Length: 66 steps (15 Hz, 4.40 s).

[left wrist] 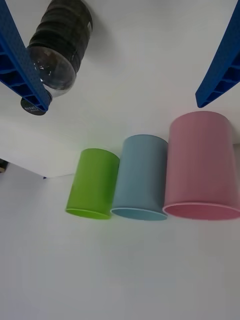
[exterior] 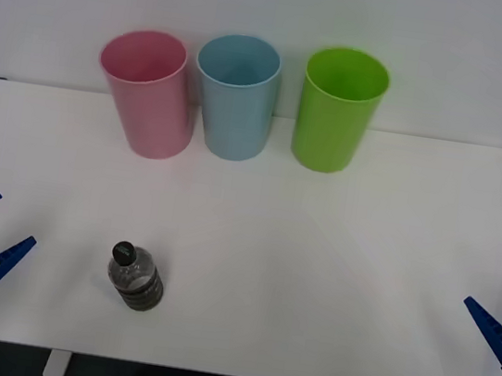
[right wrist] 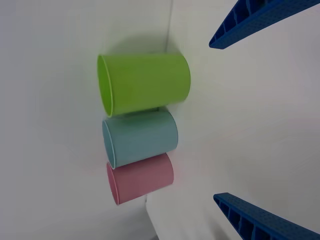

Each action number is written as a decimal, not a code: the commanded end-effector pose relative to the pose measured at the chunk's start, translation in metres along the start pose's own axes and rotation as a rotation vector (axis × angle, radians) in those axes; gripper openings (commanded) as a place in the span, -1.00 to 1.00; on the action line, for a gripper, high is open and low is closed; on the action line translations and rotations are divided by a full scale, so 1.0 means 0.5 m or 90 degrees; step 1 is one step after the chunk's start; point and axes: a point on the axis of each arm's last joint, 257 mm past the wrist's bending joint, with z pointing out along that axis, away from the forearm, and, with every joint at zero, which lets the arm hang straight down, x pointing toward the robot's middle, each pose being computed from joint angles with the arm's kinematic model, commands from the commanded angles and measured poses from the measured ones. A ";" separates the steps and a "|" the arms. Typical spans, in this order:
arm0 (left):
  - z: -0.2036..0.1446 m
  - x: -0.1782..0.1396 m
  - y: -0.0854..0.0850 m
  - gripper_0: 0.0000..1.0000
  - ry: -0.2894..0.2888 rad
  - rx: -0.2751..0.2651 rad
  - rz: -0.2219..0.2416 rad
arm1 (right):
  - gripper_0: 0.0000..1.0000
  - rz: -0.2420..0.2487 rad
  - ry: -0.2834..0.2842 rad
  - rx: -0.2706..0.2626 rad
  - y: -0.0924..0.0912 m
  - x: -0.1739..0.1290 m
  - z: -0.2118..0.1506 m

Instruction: Grasp the object on the table and drop it into the matching bin: aluminum can to the light blue bin, PET bottle to the pink bin.

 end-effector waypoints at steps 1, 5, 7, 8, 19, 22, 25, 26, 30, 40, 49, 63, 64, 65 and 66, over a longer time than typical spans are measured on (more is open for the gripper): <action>0.000 0.000 0.000 1.00 0.000 0.000 0.000 | 1.00 0.000 0.000 0.000 0.000 0.000 0.000; 0.014 -0.001 -0.021 1.00 -0.034 0.008 -0.036 | 1.00 0.000 0.000 0.000 0.000 0.000 0.000; 0.014 0.001 -0.025 1.00 -0.029 0.015 -0.037 | 1.00 0.000 0.000 0.000 0.000 0.000 0.000; 0.011 0.003 -0.026 1.00 -0.027 0.014 -0.037 | 1.00 0.000 0.000 0.000 0.000 0.000 0.000; -0.038 0.086 -0.012 1.00 0.039 -0.028 -0.025 | 1.00 0.000 0.000 0.000 0.000 0.000 0.000; -0.021 0.116 -0.022 1.00 0.076 -0.006 0.008 | 1.00 0.000 0.000 0.000 0.000 0.000 0.000; 0.014 0.147 -0.044 1.00 0.101 0.030 0.034 | 1.00 0.000 0.000 0.000 0.000 0.000 0.000; 0.022 0.157 -0.047 1.00 0.101 0.038 0.049 | 1.00 0.000 0.000 0.000 0.000 0.000 0.000; 0.049 0.204 -0.056 1.00 0.102 0.094 0.073 | 1.00 0.000 0.000 0.000 0.000 0.000 0.000; 0.114 0.275 -0.076 1.00 0.104 0.186 0.123 | 1.00 0.000 0.000 0.000 0.000 0.000 0.000; 0.157 0.279 -0.109 1.00 0.107 0.232 0.127 | 1.00 0.000 0.000 0.000 0.000 0.000 0.000; 0.223 0.302 -0.152 1.00 0.107 0.262 0.126 | 1.00 0.000 0.000 0.000 0.000 0.000 0.000; 0.223 0.302 -0.152 1.00 0.107 0.262 0.126 | 1.00 0.000 0.000 0.000 0.000 0.000 0.000; 0.224 0.301 -0.152 1.00 0.107 0.263 0.125 | 1.00 0.000 0.000 0.000 0.000 0.000 0.000; 0.225 0.300 -0.152 1.00 0.106 0.264 0.126 | 1.00 0.000 0.000 0.000 0.000 0.000 0.000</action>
